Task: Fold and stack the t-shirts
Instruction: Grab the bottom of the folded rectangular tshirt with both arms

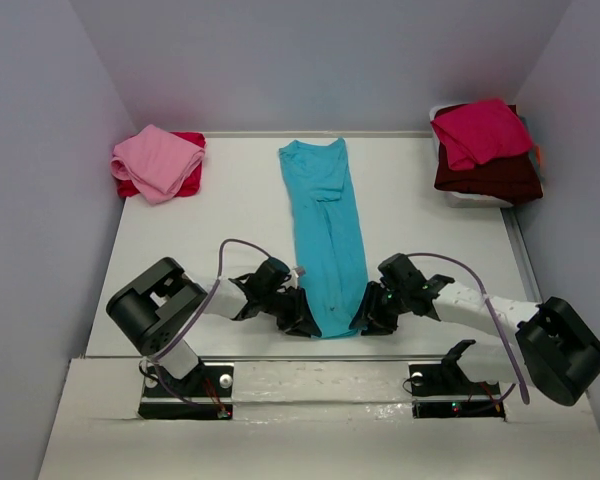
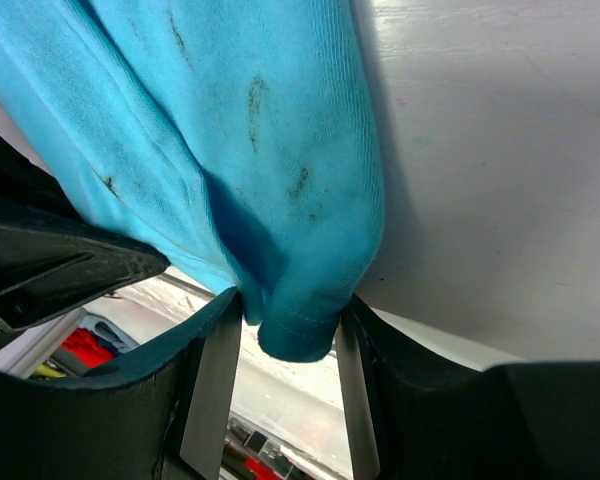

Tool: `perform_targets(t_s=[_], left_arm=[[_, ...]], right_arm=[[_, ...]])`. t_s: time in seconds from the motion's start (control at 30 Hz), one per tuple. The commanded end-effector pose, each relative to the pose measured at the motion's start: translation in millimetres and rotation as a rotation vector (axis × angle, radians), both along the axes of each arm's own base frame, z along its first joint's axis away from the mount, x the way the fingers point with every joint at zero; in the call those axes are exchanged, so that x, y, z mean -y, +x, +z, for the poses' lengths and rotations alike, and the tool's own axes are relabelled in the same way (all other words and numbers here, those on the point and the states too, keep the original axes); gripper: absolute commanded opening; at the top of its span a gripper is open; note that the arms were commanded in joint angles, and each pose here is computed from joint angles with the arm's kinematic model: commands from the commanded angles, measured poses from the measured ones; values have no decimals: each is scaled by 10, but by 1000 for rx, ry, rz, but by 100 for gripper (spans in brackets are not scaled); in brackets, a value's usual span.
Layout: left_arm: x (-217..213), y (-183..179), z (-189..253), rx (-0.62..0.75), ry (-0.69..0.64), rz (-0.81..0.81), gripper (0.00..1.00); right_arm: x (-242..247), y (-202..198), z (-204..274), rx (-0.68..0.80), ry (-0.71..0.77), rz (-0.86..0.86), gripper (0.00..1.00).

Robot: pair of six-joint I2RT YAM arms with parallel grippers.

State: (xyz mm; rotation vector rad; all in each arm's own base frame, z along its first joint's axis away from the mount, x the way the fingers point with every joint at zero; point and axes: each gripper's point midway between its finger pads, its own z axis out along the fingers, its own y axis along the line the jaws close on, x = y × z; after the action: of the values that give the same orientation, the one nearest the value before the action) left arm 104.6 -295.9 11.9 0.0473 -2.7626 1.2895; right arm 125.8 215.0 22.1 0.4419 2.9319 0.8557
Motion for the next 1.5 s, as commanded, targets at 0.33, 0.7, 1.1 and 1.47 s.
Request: perform_targets(t_s=[0.33,0.7,1.1,1.47], left_arm=[[-530,-110,-513,-1,307,52,13],[-581,-135,-498,2,322,51,12],[-651,-149,-483,13,347,55,11],[-700,-132,-486,32,371,61,11]], right_arm=[[305,-87,-209,-20,-155,-19,50],[342,-115,-246,-24,-159,-46,50],[388,-141,-273,-34,-177,-62,49],[383,-137,-293,-36,-175,-69,34]])
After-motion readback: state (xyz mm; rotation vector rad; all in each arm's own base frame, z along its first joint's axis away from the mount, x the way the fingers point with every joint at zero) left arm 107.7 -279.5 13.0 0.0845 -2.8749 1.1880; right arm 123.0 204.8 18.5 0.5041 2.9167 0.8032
